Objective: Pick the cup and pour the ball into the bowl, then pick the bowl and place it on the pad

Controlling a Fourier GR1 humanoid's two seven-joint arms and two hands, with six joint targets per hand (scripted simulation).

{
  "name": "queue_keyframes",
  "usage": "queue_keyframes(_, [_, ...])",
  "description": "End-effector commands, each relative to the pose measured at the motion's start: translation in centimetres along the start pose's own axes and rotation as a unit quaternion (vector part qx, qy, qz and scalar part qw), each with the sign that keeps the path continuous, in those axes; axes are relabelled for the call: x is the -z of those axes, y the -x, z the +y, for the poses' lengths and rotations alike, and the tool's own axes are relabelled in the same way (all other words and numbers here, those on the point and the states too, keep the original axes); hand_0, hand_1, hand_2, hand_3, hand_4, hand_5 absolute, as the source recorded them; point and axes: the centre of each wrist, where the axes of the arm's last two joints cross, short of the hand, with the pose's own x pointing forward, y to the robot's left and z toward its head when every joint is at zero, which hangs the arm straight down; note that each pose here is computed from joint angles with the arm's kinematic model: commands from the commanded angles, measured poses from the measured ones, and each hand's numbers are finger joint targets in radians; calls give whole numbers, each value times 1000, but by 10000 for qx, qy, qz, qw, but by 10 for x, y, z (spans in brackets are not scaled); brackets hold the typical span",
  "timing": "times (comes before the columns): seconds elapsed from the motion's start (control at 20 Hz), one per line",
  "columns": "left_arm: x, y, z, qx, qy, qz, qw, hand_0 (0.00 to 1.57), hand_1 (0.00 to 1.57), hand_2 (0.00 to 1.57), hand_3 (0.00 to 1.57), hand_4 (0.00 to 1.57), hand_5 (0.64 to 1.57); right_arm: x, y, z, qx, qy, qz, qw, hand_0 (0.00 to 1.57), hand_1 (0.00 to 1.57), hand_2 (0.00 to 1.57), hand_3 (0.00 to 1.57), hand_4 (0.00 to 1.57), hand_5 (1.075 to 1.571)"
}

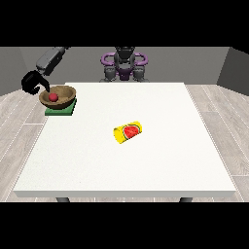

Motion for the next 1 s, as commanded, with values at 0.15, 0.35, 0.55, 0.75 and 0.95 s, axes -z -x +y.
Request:
queue_keyframes(0.15, [13,-28,7,-97,43,-306,9995,0,0,0,0,1191,1565,0,4,38,408,113,-250,9988,1434,1434,1376,670,0,1534])
queue_keyframes(0.35, [11,-10,-12,6,15,-228,9997,0,0,0,0,1193,1567,-1,11,37,-18,113,-286,9995,931,931,1103,1043,162,1509])
queue_keyframes(0.55, [5,-11,3,-29,74,-316,9995,0,0,0,0,1205,1568,3,-3,17,-569,-358,-210,9975,0,0,0,0,0,1435])
queue_keyframes(0.75, [18,-20,-33,-58,260,-186,9995,0,0,0,0,1190,1569,7,-6,7,-620,-344,65,9975,0,0,0,0,0,1407])
queue_keyframes(0.95, [4,25,-35,17,48,540,9985,0,0,0,0,1190,1569,9,-54,7,-1013,-623,21,9929,0,0,0,0,200,1375])
